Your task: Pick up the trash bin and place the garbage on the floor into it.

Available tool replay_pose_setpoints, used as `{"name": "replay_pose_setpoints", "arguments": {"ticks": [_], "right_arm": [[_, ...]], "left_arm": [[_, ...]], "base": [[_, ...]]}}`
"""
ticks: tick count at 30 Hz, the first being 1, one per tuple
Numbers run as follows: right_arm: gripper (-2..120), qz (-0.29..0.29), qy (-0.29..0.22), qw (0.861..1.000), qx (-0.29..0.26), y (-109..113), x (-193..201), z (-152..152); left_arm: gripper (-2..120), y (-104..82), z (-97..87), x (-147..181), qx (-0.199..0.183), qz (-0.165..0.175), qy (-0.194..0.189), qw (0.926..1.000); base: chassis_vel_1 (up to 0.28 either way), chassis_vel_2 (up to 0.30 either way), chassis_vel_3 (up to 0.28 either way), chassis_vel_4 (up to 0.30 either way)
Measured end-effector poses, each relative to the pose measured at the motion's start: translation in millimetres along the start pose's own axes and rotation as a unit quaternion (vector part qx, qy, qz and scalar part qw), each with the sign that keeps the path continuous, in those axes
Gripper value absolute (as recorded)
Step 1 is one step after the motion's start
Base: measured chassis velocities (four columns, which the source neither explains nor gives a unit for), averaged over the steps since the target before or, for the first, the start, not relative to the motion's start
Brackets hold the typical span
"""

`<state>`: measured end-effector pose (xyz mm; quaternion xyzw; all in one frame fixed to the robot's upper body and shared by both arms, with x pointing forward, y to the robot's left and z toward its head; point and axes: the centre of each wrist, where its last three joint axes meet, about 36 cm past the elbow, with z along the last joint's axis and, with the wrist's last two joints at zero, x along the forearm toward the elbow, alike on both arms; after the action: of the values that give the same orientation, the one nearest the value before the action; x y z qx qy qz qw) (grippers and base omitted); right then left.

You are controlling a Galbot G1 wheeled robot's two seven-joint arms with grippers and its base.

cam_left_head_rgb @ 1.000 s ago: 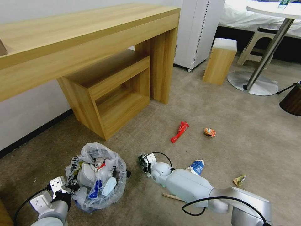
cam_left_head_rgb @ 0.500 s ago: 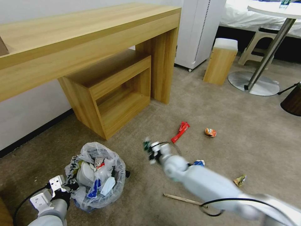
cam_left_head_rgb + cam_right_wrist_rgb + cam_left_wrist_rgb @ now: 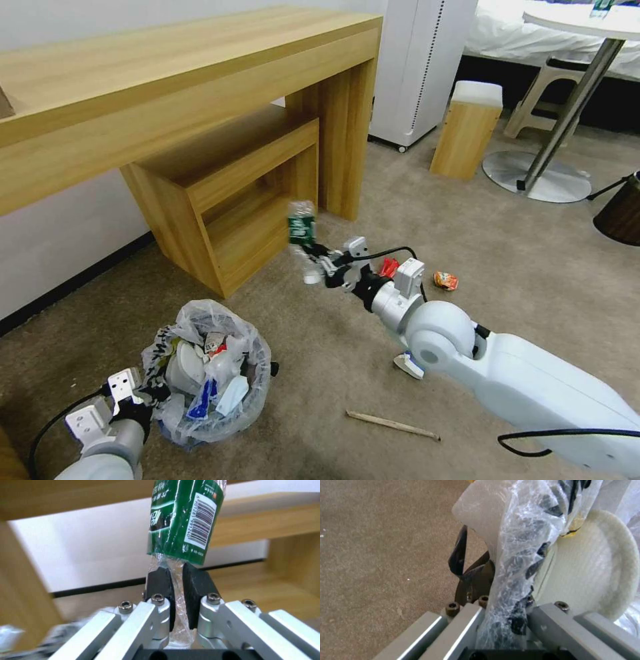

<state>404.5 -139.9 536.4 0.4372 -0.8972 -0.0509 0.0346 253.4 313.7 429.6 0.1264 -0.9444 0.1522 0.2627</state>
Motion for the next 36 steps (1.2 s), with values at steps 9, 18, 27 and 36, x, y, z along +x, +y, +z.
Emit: {"name": "replay_pose_setpoints", "arguments": {"ticks": [9,18,27,36], "right_arm": [[6,-0.066,0.044,0.997,0.005,43.7,-7.9,-3.1],[6,-0.085,0.121,0.989,0.001,69.3,-16.3,31.4],[6,-0.069,0.172,0.983,0.001,72.0,-33.0,68.3],[5,-0.072,0.202,0.977,0.007,88.3,-63.4,93.0]], "left_arm": [[0,-2.4,-9.7,18.3,-0.012,0.009,0.019,0.9997],[0,-2.4,-16.0,26.2,-0.018,0.012,0.031,0.9993],[0,-5.5,-17.8,32.2,-0.017,0.017,0.029,0.9993],[0,-5.6,-18.9,36.8,-0.018,0.016,0.026,0.9994]], "base": [[0.000,0.000,0.000,0.000],[0.000,0.000,0.000,0.000],[0.000,0.000,0.000,0.000],[0.000,0.000,0.000,0.000]]}}
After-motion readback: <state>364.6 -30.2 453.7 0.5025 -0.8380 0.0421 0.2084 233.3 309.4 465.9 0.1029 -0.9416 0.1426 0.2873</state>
